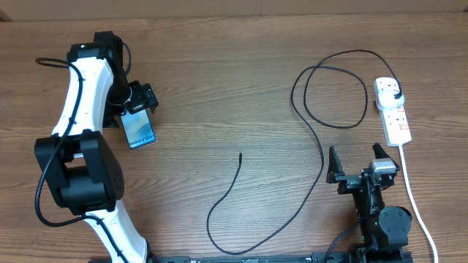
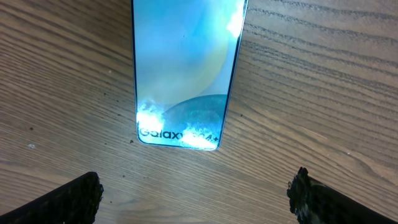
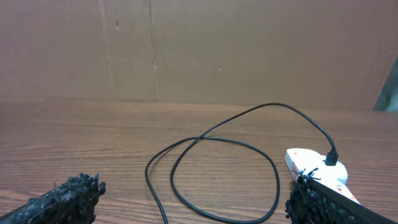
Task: Plug charger to phone and switch on socket
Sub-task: 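Lower the left gripper onto the phone, straddling its width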
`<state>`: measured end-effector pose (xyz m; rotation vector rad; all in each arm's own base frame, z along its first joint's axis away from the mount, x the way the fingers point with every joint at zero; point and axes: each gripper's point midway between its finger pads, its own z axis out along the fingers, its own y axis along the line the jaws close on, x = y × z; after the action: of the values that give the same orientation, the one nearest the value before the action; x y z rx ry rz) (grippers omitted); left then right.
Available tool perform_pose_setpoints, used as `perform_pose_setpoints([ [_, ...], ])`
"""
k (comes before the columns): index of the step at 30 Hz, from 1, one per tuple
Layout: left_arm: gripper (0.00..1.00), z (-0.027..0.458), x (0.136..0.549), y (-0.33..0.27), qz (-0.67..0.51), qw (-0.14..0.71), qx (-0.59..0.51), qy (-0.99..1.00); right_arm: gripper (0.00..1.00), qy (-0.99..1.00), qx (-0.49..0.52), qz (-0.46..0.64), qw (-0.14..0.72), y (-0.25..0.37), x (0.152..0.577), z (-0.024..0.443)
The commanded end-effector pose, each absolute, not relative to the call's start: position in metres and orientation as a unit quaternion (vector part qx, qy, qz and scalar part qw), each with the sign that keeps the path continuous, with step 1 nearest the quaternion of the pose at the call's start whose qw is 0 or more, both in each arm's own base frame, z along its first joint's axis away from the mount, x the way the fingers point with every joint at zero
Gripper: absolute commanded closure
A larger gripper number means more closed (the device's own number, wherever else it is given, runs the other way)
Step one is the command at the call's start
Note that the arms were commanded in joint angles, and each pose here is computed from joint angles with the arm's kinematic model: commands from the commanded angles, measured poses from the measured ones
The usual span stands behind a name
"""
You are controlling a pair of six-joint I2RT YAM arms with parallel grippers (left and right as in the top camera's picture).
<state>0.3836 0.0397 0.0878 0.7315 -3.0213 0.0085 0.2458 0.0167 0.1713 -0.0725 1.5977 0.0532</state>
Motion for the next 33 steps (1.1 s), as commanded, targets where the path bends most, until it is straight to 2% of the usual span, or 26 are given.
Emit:
perform_pose_setpoints([
  [1,0.00,0.082,0.381,0.045,-0.007,0.022,0.241,-0.970,0.00,0.715,-0.033,0.026,0.698,0.018,0.246,0.170],
  [27,0.00,0.081,0.393,0.047,-0.006,-0.001,0.241,-0.971,0.00,0.715,-0.033,0.026,0.698,0.018,0.246,0.170],
  [33,0.00,0.059,0.390,0.050,-0.020,0.027,0.233,-0.972,0.00,0.715,-0.033,0.026,0.698,0.018,0.246,0.170],
])
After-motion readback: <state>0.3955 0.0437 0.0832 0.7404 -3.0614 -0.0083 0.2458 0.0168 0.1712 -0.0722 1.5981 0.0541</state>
